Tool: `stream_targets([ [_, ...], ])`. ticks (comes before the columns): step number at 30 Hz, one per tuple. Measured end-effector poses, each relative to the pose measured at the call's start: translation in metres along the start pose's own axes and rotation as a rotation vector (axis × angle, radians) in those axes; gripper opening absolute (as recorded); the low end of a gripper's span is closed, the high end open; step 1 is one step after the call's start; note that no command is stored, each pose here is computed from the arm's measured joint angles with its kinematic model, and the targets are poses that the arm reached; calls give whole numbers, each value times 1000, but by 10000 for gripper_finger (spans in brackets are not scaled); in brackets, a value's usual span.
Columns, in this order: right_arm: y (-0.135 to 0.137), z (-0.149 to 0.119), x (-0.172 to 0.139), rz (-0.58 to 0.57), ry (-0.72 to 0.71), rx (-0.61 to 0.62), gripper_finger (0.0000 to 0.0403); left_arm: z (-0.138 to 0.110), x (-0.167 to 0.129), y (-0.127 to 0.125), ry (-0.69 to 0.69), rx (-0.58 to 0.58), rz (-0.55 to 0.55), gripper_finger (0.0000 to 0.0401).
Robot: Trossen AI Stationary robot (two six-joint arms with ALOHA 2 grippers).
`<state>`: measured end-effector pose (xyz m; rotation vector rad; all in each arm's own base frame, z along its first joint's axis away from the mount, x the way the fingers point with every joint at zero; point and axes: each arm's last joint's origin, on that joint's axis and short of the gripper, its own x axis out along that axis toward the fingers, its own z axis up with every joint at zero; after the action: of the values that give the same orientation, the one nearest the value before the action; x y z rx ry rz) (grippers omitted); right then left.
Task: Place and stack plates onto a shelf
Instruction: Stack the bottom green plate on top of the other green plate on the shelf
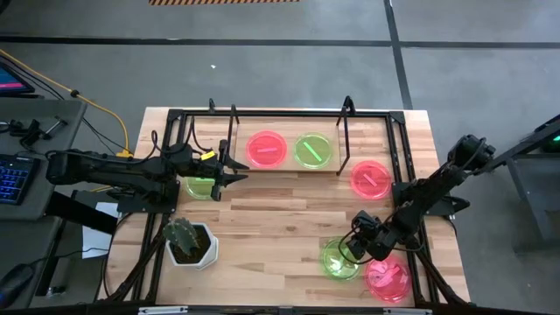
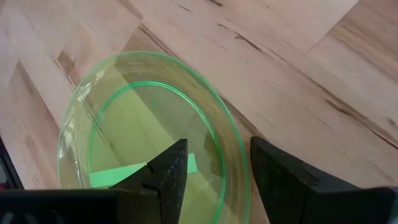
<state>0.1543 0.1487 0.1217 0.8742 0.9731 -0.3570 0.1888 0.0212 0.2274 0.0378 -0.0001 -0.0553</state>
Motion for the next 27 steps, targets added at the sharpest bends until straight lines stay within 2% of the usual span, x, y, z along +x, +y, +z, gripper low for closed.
stream_targets([
  [3,0,0,0,0,1,0,166,0,0,0,0,0,0,105],
  [6,0,0,0,-4,6,0,143,0,0,0,0,0,0,105],
  [14,-2,2,6,-36,13,31,12,-2,0,0,16,-4,-1,105],
  [20,2,15,5,6,90,27,5,-1,0,0,15,-3,-1,105],
  [27,16,42,-2,195,103,-60,1,0,0,0,-1,0,11,105],
])
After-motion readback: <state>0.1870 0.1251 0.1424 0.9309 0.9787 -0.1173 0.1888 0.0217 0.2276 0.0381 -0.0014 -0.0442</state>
